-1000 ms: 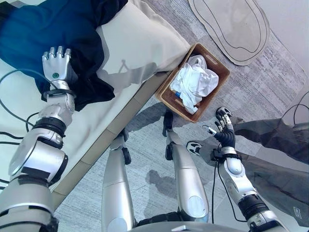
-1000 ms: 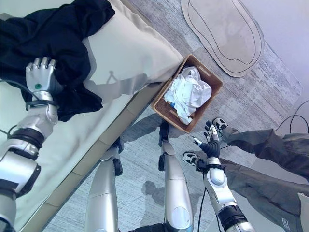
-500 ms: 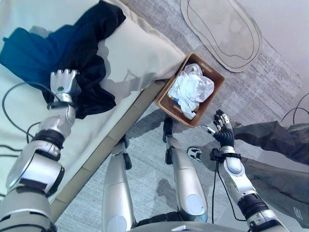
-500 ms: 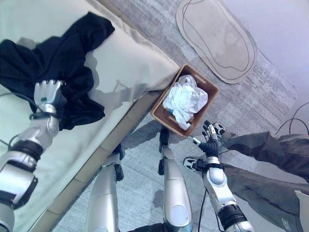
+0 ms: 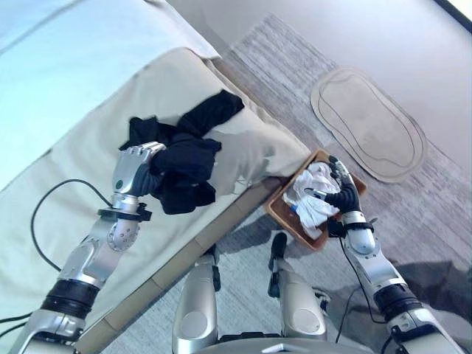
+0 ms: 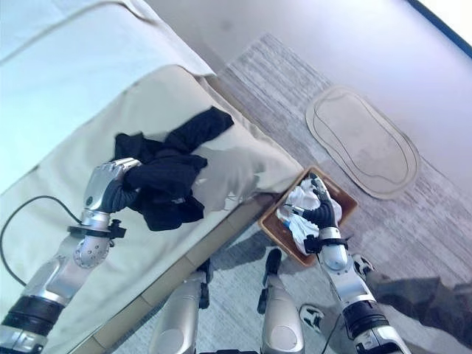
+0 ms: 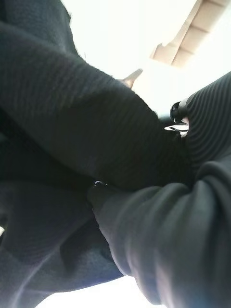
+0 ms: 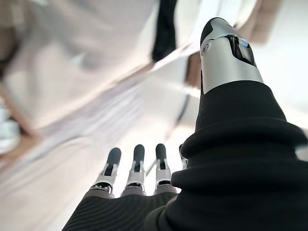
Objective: Pick up clothes into the bucket
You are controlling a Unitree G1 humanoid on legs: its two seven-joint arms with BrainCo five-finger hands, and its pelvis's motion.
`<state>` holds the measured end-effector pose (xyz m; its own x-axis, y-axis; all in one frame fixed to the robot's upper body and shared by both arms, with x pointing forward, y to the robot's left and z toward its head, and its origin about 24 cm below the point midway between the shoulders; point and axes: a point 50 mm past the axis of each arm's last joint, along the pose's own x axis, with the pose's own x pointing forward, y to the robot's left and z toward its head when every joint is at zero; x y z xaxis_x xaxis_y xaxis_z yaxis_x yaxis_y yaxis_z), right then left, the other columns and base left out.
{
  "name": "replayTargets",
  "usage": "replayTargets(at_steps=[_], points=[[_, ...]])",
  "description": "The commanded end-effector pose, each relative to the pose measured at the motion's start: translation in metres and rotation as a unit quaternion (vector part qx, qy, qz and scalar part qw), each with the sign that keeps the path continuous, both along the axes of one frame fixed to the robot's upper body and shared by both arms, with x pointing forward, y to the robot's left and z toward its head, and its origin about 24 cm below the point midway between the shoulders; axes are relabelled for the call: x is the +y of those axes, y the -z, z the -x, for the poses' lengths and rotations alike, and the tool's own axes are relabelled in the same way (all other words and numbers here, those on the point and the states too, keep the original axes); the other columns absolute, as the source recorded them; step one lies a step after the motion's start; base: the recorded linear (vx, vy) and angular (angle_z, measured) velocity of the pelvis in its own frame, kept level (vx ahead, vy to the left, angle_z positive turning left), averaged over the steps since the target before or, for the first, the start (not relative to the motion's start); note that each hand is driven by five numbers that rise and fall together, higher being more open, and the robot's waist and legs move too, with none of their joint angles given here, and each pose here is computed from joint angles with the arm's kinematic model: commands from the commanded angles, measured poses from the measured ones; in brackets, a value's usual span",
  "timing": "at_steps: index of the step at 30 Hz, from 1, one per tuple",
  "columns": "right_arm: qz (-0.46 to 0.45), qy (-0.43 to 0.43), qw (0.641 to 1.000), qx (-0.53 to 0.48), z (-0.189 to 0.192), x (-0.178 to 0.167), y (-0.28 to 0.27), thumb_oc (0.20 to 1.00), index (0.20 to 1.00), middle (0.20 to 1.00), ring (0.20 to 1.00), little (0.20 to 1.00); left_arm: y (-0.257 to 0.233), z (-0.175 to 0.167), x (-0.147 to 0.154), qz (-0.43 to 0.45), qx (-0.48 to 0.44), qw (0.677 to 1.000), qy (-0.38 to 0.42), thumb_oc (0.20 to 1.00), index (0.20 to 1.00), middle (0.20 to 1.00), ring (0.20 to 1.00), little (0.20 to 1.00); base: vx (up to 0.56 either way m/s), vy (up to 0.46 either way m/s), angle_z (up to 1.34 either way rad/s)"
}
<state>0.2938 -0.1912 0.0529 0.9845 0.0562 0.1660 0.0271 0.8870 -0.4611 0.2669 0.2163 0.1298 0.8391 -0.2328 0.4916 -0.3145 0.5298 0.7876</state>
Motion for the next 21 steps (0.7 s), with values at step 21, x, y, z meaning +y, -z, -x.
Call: replayTargets(at_steps=[21], points=[[-0.023,-0.353,0.935,0.005,0.017,0.143,-0.026,1.0,1.0,1.0,1.0,1.0,-0.087,0.037,-0.109,0.198,-0.052,0.889,0.409,0.2,0.2,0.2,0.2,0.2,0.07,-0.032,0.02]])
